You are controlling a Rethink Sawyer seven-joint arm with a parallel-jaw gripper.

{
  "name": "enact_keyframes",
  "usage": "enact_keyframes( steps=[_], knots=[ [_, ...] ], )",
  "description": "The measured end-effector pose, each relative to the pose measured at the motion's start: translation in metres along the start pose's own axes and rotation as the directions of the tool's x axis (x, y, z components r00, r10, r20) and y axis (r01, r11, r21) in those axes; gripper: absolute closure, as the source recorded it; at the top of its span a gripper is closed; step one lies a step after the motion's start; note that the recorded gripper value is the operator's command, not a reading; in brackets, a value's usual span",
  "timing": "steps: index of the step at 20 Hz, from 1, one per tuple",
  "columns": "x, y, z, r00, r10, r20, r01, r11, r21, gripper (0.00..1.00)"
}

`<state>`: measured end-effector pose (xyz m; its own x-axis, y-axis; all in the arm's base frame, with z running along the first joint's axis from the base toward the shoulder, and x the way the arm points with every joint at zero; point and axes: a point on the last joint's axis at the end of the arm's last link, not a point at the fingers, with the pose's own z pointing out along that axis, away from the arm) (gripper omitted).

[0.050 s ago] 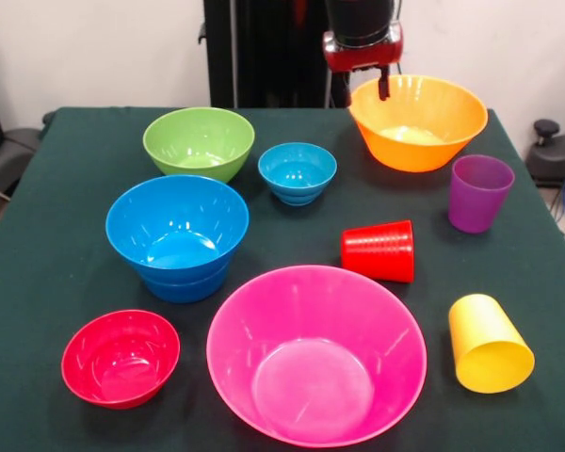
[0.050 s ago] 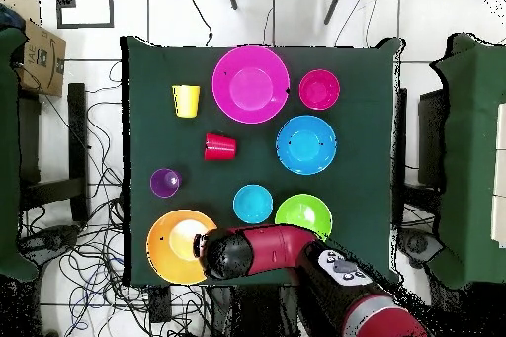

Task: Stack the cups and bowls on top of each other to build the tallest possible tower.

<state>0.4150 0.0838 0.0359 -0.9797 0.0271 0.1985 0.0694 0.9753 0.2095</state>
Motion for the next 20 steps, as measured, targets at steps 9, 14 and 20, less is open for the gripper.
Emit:
enact_keyframes(
  steps=[9,14,20],
  knots=[
    [0.004,-0.005,0.001,0.9999,0.011,-0.006,-0.011,0.9998,0.016,0.0],
    [0.008,-0.007,0.004,0.9997,0.015,-0.017,-0.015,0.9995,0.029,0.0],
    [0.024,-0.006,0.02,0.9975,0.019,-0.068,-0.016,0.999,0.041,0.0]
  ],
)
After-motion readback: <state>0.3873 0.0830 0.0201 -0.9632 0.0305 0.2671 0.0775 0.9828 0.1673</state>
